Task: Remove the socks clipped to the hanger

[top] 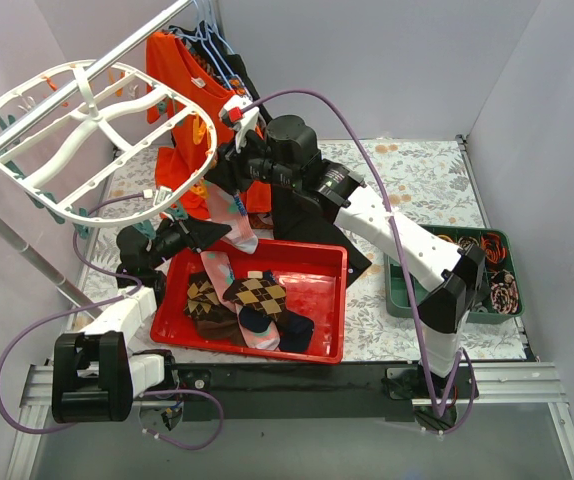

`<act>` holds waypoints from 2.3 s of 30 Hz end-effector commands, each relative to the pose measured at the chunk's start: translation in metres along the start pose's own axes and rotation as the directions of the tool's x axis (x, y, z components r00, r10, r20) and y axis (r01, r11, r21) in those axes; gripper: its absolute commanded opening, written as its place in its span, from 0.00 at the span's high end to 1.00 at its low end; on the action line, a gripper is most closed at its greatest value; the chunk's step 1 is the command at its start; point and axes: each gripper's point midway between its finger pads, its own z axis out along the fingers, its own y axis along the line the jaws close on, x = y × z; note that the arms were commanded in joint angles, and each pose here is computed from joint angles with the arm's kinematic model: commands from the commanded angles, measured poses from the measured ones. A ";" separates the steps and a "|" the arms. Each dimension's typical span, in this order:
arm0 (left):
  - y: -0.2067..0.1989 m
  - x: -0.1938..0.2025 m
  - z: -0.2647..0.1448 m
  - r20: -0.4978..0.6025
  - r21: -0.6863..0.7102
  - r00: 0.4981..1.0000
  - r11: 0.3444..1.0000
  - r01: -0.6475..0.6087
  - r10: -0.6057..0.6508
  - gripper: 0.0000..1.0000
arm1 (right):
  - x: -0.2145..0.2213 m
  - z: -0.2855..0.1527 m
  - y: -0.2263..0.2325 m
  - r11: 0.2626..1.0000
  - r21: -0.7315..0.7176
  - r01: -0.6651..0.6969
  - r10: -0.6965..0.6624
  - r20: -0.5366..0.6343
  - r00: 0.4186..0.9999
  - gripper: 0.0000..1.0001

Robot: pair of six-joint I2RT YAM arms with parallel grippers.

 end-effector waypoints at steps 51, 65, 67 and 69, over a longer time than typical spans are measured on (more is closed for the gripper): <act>0.006 0.124 -0.069 -0.071 -0.645 0.787 0.630 0.432 -0.612 0.52 | -0.023 -0.007 -0.014 0.988 0.119 -0.101 0.096 0.045 0.994 0.99; -0.009 0.070 -0.049 -0.020 -0.579 0.881 0.723 0.376 -0.473 0.26 | -0.019 -0.024 -0.016 0.974 0.166 -0.156 0.153 0.027 0.988 0.44; -0.013 0.066 -0.045 -0.029 -0.559 0.881 0.738 0.378 -0.473 0.26 | -0.022 -0.028 -0.015 0.972 0.169 -0.161 0.158 0.032 0.987 0.38; -0.015 0.062 -0.043 -0.026 -0.551 0.883 0.743 0.379 -0.469 0.25 | -0.022 -0.032 -0.015 0.969 0.179 -0.169 0.166 0.032 0.986 0.30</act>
